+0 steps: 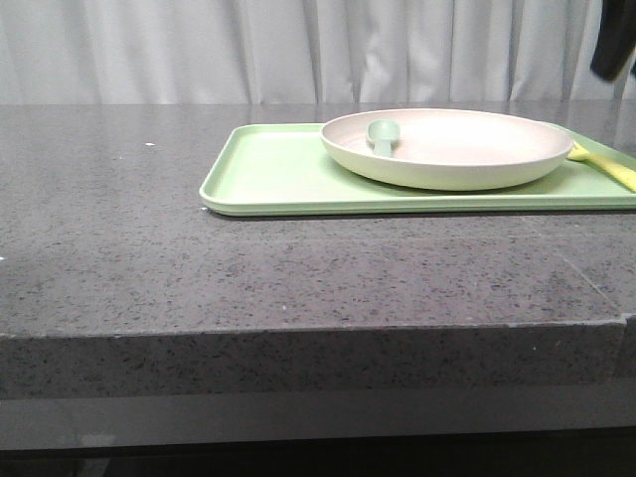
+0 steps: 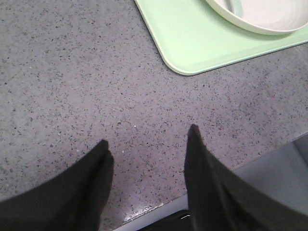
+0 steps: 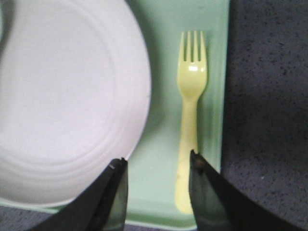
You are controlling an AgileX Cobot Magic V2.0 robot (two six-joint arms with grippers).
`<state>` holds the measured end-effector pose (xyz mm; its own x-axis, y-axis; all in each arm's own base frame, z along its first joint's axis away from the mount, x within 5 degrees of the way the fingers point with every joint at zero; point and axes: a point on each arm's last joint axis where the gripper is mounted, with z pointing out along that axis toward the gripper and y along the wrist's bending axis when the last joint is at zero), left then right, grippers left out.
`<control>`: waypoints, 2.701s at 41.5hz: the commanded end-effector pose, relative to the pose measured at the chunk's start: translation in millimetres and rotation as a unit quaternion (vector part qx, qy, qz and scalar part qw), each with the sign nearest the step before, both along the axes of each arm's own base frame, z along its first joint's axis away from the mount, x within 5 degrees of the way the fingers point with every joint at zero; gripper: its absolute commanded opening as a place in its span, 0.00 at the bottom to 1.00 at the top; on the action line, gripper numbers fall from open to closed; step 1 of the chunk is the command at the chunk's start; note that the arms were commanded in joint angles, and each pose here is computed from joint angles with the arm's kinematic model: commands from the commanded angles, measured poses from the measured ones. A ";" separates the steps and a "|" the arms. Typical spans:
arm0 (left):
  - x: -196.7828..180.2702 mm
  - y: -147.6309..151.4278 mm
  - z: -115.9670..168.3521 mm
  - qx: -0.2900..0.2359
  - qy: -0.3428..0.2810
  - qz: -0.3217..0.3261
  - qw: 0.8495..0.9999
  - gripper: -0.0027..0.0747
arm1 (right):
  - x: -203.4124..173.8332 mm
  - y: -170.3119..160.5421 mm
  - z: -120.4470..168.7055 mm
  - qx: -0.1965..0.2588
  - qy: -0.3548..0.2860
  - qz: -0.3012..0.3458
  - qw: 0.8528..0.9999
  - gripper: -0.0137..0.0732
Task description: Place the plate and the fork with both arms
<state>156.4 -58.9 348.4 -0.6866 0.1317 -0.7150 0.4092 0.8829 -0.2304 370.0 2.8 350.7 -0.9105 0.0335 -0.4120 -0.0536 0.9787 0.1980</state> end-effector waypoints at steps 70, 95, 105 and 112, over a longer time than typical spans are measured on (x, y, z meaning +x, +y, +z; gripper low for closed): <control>13.4 12.4 18.3 0.021 -0.100 0.076 0.992 0.01 | -312.1 14.9 33.0 -0.027 -0.325 0.044 0.944 0.08; -3.3 14.0 17.3 0.013 -0.125 0.076 0.989 0.01 | -312.4 16.1 32.9 -0.020 -0.323 0.045 0.945 0.08; -50.2 36.9 -7.7 0.012 -0.230 0.140 0.963 0.01 | -312.4 16.1 32.9 -0.020 -0.323 0.045 0.945 0.08; -89.6 48.5 -38.3 -0.001 -0.317 0.193 0.929 0.01 | -312.4 16.1 32.9 -0.020 -0.323 0.045 0.945 0.08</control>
